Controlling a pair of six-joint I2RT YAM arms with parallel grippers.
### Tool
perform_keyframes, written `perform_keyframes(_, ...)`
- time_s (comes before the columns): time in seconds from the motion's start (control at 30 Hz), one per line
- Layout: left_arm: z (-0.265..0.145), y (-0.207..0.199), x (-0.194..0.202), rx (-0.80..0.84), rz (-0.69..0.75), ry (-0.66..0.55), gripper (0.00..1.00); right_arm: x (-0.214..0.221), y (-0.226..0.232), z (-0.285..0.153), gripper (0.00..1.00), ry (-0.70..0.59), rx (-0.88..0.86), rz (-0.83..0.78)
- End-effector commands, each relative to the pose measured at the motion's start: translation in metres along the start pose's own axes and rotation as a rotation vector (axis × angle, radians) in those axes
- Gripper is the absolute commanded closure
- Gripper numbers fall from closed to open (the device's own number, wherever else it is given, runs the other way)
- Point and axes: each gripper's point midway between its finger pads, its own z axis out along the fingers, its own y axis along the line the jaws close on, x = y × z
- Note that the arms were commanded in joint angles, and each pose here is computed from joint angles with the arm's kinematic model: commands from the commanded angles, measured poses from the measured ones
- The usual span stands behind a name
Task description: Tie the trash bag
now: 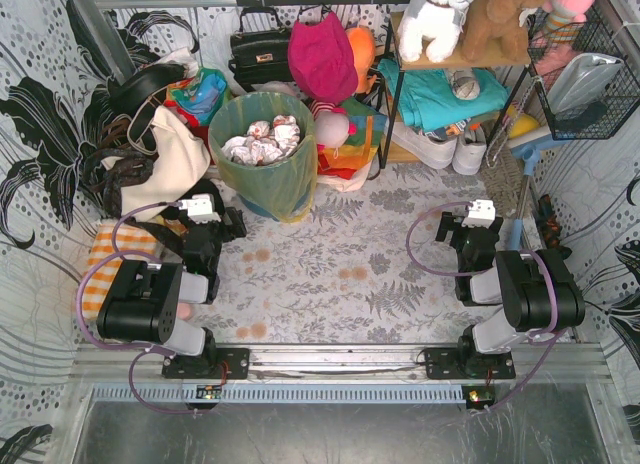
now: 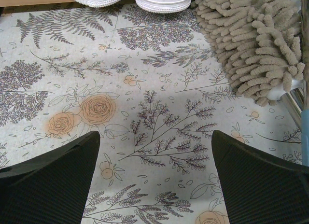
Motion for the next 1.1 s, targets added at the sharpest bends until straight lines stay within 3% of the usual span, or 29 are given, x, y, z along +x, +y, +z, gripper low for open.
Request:
perform_keyframes(0.0,0.006,-0.002,-0.02,0.01,0.0,-0.066,0.02,-0.015,-0.002,0.005,0.03,-0.051,0.009,0.009)
perform_keyframes(0.5,0.005,-0.004,-0.023,0.022,0.012,-0.066,0.02,-0.016,-0.003,0.005,0.03,-0.054,0.015,0.006)
perform_keyframes(0.7,-0.013,0.02,-0.049,-0.129,-0.068,-0.16,0.02,-0.026,0.001,0.005,0.03,-0.027,-0.011,-0.009)
perform_keyframes(0.93,-0.02,0.029,-0.08,-0.248,-0.169,-0.167,0.02,-0.057,0.0,0.001,0.03,0.002,-0.007,0.038)
perform_keyframes(1.07,-0.026,0.029,-0.105,-0.289,-0.256,-0.161,0.02,-0.069,0.016,-0.007,0.03,0.08,-0.082,0.126)
